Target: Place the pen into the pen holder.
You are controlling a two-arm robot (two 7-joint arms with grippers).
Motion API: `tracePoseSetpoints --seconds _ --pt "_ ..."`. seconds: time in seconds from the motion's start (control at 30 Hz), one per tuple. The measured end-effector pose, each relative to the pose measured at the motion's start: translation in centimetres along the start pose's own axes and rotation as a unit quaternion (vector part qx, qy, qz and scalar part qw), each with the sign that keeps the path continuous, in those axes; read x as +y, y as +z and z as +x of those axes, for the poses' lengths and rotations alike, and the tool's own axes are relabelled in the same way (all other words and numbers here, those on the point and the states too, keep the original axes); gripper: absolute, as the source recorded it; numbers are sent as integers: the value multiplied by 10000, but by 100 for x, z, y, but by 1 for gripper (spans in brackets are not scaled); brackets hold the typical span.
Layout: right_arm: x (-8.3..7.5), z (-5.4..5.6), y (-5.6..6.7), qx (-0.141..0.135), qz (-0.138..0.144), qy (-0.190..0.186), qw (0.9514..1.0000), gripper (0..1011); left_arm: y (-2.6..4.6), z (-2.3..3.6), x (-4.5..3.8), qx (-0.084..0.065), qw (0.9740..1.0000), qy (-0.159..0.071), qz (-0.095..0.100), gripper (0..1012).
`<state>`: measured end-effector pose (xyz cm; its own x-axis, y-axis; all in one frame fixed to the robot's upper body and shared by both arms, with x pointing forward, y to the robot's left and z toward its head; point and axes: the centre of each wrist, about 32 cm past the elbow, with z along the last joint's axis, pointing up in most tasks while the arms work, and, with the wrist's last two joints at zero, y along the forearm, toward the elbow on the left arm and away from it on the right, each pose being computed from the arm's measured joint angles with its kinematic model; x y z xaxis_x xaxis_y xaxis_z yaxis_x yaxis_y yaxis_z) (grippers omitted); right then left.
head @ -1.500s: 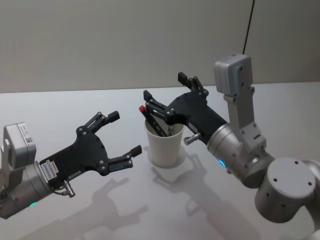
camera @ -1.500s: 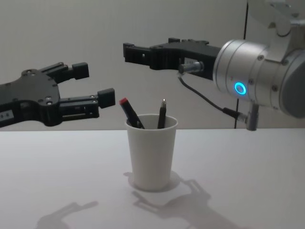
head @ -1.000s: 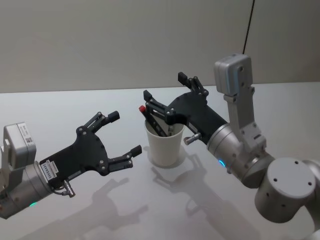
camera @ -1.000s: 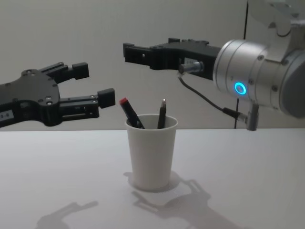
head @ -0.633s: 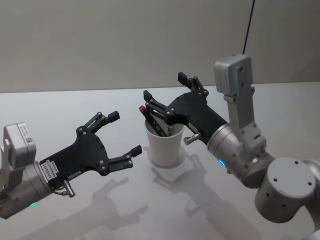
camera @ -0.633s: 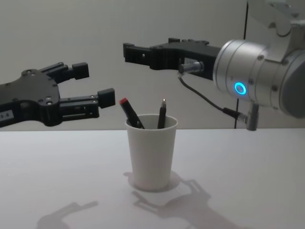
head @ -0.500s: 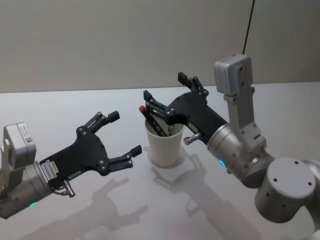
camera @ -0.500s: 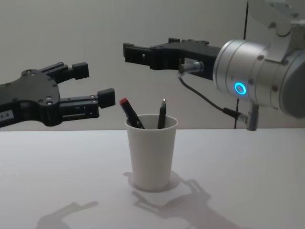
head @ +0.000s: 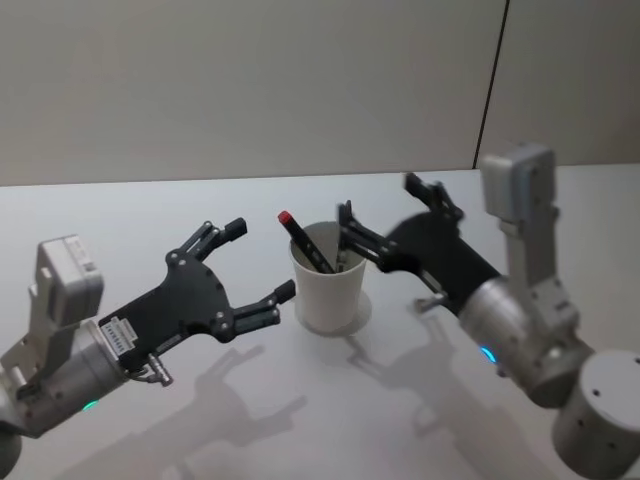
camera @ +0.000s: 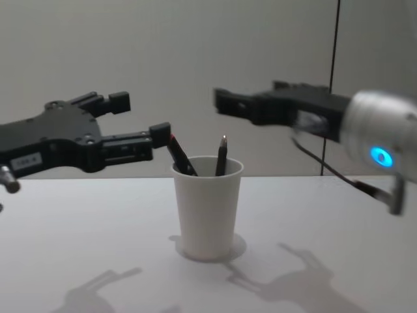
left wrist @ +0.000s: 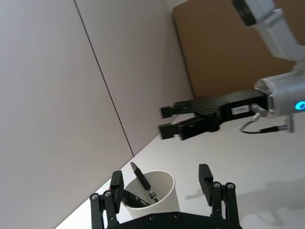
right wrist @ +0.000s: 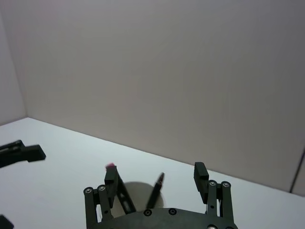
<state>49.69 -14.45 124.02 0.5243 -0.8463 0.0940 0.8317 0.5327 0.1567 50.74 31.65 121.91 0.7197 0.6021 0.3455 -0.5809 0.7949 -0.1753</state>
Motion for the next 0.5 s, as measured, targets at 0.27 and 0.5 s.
tracePoseSetpoints --seconds 0.27,0.5 --pt "-307 156 -165 85 -177 -361 9992 1002 -15 -125 -138 121 9992 334 156 1004" --pt "-539 263 -262 119 -302 -614 9976 1002 -23 -228 -245 194 9975 604 301 1004"
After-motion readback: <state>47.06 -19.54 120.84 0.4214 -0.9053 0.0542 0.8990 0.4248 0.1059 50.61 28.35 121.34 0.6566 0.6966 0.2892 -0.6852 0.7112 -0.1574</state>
